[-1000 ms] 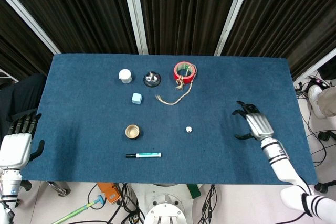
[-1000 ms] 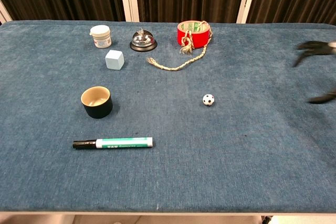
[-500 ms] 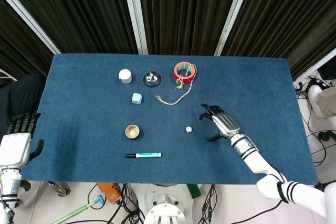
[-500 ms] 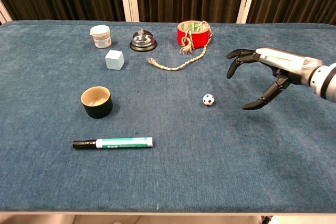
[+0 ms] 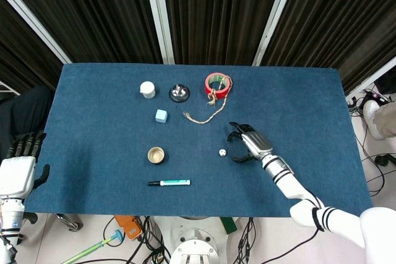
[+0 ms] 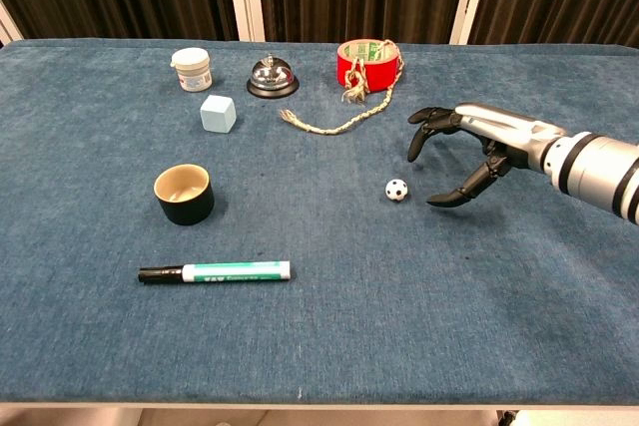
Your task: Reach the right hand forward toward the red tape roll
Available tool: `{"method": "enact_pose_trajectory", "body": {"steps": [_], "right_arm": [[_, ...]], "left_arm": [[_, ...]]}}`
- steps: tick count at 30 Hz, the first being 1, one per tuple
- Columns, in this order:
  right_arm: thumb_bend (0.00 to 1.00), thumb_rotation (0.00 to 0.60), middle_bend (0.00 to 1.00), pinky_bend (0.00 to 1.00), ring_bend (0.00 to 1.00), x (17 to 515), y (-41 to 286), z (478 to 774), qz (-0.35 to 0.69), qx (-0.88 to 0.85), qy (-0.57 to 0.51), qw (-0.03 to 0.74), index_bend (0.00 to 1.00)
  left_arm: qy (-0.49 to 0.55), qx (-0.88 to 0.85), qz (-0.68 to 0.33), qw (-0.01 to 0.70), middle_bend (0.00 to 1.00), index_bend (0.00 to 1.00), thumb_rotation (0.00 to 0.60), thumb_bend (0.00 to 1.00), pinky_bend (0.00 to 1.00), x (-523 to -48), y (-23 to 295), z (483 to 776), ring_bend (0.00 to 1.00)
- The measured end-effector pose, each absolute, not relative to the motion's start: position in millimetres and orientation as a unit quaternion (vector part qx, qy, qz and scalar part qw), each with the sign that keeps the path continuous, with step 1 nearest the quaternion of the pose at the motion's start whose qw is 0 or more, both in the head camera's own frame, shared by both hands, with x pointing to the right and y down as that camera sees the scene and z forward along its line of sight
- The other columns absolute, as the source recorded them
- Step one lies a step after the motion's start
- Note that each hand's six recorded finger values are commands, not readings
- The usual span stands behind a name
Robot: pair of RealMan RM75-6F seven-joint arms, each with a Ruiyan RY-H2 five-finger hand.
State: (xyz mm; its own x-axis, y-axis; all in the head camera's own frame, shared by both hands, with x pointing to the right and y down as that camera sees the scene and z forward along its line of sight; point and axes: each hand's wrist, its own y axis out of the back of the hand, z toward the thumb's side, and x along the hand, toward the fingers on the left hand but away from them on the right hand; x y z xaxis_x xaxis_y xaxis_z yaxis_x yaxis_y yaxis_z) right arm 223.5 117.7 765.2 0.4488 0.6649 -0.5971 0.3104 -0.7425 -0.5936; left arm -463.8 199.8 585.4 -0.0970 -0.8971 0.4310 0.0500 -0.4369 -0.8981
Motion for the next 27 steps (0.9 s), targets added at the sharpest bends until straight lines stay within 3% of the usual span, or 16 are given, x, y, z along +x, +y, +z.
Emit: {"method": "enact_pose_trajectory", "body": {"steps": [27], "right_arm": [[0.42,0.6,0.11,0.14,0.16,199,118,777,0.419,-0.844,-0.282,0.177,0.53]], "left_arm": [[0.375,-0.554,-0.644,0.371,0.0,0.02,0.6,0.41,0.09,-466,200,586,0.02]]}}
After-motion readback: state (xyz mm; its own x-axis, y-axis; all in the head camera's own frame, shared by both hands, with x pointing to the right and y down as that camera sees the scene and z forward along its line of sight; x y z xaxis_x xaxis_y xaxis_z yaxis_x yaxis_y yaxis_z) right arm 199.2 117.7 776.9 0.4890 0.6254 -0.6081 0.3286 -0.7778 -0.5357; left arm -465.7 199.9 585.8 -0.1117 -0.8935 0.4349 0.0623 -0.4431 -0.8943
